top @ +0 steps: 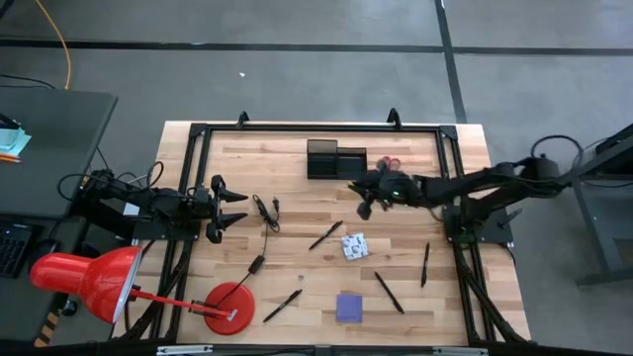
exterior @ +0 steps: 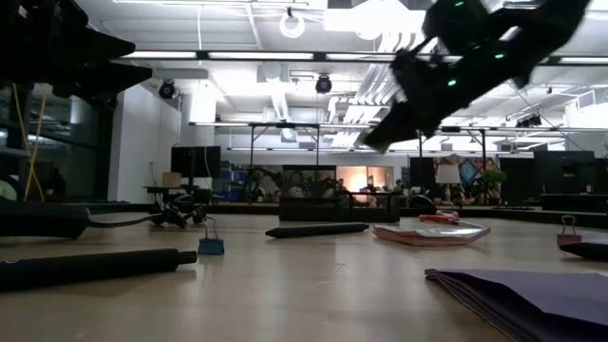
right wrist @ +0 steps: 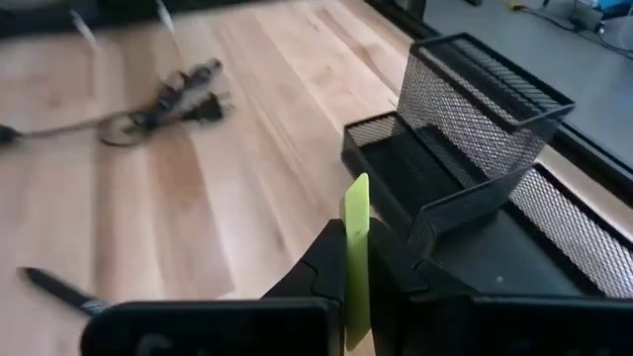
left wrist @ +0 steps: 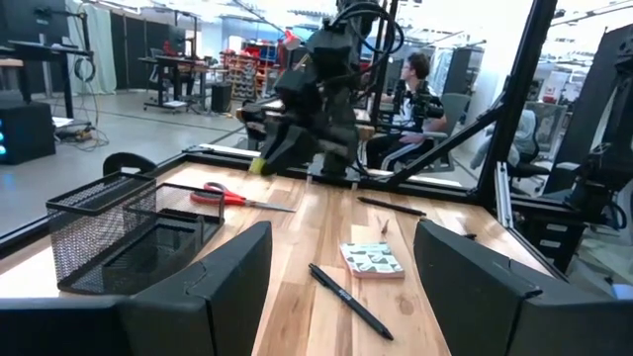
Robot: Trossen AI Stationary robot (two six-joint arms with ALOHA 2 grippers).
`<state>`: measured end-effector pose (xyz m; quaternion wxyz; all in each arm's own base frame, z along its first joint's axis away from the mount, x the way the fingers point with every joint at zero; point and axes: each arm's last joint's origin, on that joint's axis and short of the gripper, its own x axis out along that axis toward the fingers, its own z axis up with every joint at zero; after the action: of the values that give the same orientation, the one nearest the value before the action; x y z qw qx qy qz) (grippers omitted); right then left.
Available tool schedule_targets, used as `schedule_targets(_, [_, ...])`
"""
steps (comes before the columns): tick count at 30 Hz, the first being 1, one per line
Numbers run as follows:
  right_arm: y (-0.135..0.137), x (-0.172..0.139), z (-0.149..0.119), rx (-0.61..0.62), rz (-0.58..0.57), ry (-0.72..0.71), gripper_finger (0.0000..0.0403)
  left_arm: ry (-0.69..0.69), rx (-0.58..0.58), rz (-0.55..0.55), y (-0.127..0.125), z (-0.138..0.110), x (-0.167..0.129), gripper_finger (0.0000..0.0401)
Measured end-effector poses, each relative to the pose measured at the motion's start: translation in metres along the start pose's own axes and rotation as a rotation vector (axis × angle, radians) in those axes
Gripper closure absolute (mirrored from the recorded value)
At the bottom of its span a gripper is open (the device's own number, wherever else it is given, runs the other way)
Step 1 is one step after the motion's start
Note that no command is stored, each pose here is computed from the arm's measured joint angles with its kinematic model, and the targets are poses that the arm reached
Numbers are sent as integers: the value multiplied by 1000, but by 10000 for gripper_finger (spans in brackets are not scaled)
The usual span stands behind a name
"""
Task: Pick and place office supplies into organizer
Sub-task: Put the yellow eraser into the mesh desk organizer
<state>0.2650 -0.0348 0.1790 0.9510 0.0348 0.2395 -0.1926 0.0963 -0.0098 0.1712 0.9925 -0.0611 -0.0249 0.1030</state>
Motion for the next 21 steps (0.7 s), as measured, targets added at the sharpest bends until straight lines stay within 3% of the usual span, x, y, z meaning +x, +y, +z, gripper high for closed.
schedule_targets(12, [-14, 75, 30, -97, 34, 125, 399, 0, -4, -4, 0, 0, 0, 169])
schedule_targets(21, [-28, 114, 37, -180, -33, 264, 400, 4, -7, -26, -1, 0, 0, 169])
